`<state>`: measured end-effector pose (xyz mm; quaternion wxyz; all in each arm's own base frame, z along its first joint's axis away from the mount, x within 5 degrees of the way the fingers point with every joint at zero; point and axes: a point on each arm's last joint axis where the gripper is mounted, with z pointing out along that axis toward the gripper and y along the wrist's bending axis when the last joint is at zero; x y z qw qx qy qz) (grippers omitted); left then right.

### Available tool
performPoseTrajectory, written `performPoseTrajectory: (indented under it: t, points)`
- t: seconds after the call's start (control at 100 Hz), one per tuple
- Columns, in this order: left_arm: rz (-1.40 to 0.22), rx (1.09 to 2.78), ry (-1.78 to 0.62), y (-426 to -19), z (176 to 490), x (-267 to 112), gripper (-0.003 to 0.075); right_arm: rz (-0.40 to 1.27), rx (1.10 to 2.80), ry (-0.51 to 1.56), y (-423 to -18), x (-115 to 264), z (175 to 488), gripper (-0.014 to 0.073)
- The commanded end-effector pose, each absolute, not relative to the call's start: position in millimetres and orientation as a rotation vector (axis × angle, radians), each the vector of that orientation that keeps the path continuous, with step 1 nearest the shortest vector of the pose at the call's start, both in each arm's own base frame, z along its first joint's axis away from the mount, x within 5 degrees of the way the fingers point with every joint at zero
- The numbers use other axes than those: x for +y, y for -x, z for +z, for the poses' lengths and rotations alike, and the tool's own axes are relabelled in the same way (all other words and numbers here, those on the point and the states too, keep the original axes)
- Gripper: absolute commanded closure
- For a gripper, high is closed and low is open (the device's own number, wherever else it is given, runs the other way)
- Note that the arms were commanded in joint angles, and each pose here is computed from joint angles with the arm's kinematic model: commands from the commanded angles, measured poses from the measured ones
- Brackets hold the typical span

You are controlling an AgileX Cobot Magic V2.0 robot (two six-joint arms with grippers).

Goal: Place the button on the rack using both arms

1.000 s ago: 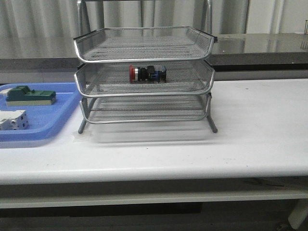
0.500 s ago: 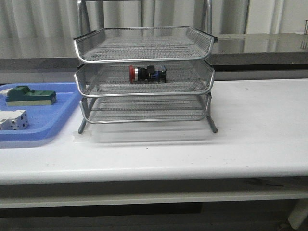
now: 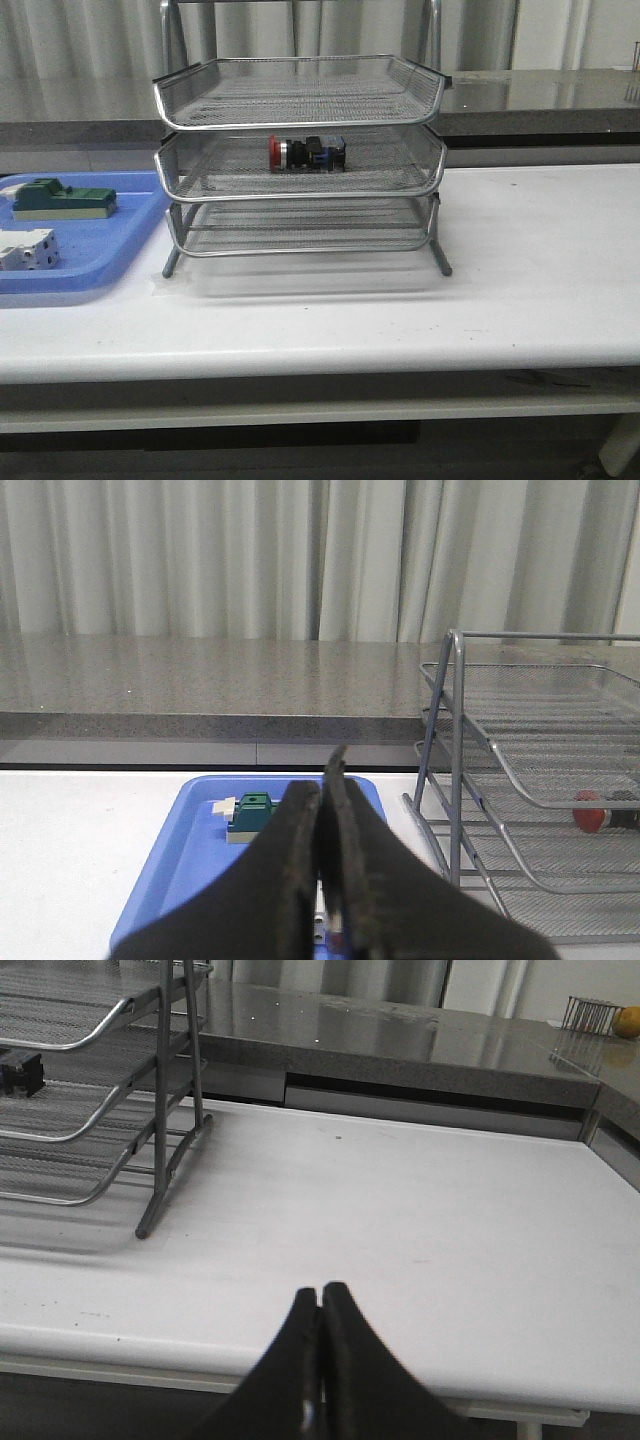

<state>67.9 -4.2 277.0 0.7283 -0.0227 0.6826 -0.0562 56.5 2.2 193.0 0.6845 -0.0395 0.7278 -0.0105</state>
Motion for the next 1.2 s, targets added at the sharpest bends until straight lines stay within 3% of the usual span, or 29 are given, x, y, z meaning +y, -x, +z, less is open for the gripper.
performPoseTrajectory:
  t: [0.0,1.19]
  points:
    - [-0.11,1.432,0.099,-67.1,290.2,-0.1,0.0741,-0.056,1.527,0.103,-55.4,1.7,201.0,0.0651]
    - [-0.11,1.432,0.099,-67.1,290.2,-0.1,0.0741,-0.064,1.525,0.109,-55.4,1.7,201.2,0.0651]
